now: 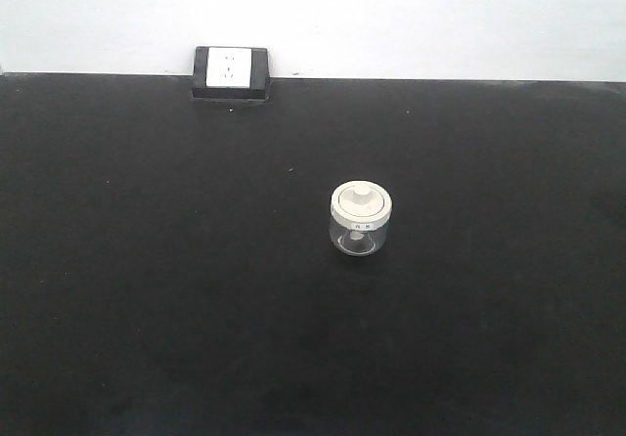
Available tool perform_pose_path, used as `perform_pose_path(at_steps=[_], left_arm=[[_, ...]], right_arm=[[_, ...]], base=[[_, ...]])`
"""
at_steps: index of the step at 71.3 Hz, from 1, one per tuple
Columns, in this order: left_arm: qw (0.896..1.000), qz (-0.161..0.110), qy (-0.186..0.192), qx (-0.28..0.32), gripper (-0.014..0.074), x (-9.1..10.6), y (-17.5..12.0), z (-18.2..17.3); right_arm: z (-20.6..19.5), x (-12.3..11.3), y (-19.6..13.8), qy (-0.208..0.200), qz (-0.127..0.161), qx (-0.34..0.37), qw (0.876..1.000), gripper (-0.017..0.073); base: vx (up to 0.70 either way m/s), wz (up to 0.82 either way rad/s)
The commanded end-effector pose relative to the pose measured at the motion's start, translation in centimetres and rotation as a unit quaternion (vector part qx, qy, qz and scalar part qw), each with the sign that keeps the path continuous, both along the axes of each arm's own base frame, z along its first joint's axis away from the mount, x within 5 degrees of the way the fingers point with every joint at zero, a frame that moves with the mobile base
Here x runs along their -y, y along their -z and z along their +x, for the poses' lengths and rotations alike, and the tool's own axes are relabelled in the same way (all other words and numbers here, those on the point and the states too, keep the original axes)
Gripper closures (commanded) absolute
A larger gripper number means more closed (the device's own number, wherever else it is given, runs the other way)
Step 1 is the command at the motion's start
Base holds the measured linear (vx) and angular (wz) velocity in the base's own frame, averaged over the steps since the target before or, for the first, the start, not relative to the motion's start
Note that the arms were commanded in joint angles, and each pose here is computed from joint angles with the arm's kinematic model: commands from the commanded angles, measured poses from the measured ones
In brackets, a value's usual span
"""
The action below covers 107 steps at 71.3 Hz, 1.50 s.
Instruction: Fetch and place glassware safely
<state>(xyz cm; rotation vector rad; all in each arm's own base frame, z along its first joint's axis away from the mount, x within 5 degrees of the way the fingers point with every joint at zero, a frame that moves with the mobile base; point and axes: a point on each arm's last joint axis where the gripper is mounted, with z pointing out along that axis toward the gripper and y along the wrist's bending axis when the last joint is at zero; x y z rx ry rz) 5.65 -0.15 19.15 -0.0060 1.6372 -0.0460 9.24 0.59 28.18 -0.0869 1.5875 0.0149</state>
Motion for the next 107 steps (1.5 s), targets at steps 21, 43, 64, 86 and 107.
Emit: perform_pose_path(at_steps=[21,43,64,86,107], left_arm=[[1.0,-0.012,-0.002,0.028,0.0601,0.0,0.2,0.0],[1.0,-0.012,-0.002,0.028,0.0601,0.0,0.2,0.0],[1.0,-0.012,-0.002,0.028,0.0601,0.0,0.2,0.0],[1.0,-0.012,-0.002,0.028,0.0601,0.0,0.2,0.0],[1.0,-0.011,-0.001,0.027,0.0601,0.0,0.2,0.0]], right_arm=[[0.2,0.0,-0.7,0.0,-0.012,0.0,1.0,0.0563],[0.0,1.2,1.5,0.063,0.04,0.039,0.996,0.0563],[-1.8,1.0,5.3,0.064,0.03,0.034,0.997,0.0563],[-3.5,1.0,8.1,0.073,0.015,0.048,0.996,0.0563],[-3.6,1.0,8.2,0.072,0.016,0.047,0.996,0.0563]], base=[[0.0,0.0],[0.0,0.0],[0.0,0.0],[0.0,0.0],[0.0,0.0]])
